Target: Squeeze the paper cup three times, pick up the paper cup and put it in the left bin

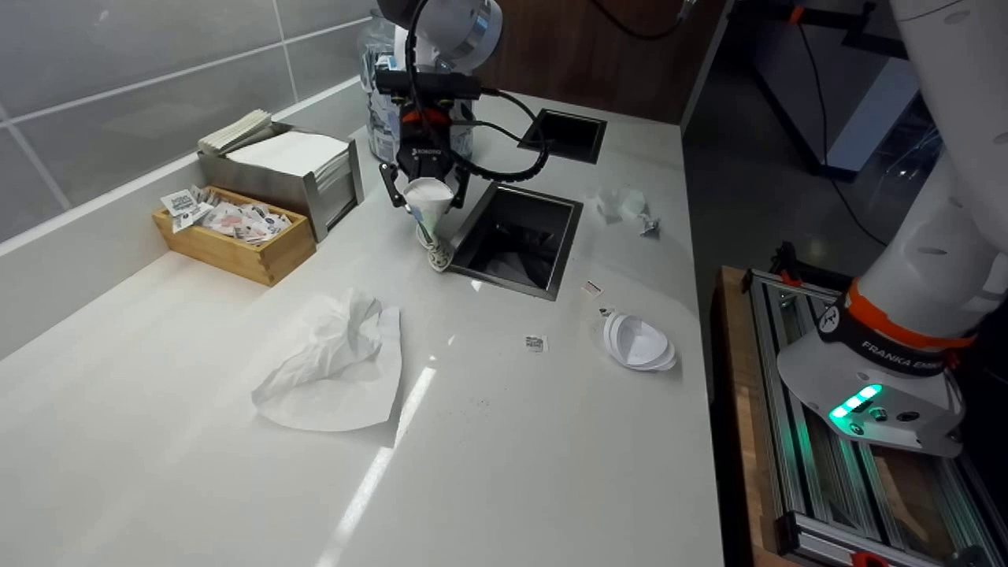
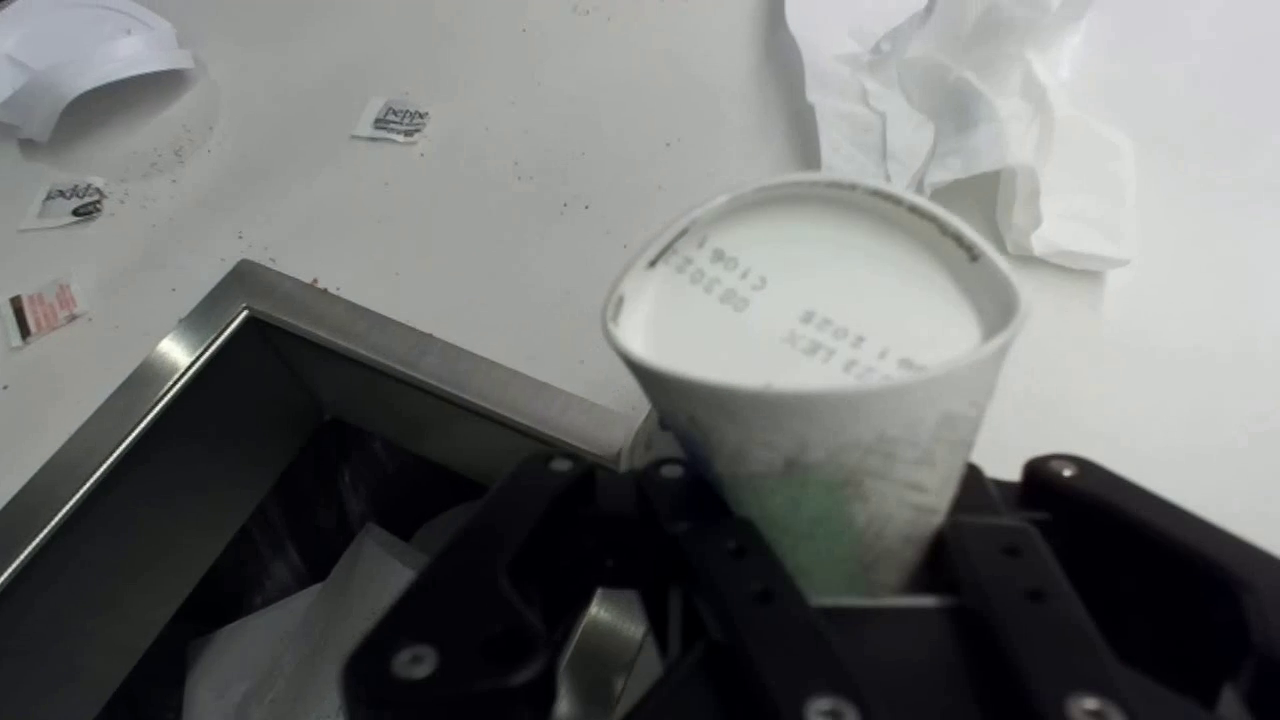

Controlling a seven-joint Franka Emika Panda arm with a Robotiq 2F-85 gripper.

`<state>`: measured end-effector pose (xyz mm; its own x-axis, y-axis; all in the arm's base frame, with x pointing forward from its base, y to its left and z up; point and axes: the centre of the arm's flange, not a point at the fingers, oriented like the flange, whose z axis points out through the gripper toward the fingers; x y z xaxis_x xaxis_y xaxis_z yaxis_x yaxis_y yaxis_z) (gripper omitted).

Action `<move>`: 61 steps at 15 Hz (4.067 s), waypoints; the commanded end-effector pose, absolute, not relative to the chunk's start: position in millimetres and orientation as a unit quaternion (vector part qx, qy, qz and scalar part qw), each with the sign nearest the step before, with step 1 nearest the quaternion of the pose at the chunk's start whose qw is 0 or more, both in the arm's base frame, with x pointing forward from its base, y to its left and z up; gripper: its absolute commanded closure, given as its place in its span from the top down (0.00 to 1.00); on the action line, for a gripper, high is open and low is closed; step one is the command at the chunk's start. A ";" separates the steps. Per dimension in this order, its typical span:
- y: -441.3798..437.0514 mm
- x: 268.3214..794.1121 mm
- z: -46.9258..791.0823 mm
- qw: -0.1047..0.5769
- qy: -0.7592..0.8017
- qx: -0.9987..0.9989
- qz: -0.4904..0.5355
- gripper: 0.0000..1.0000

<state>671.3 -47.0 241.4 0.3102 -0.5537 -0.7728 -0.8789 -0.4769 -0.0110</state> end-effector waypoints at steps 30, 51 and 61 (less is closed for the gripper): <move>-27.4 666.6 214.8 0.232 0.437 -0.778 0.388 0.53; -25.0 666.6 219.7 0.238 0.426 -0.783 0.386 0.02; -17.8 658.8 298.2 0.191 0.417 -0.827 0.326 0.02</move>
<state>674.7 -22.4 262.1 0.4036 -0.5102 -0.7594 -0.8367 -0.5416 -0.0808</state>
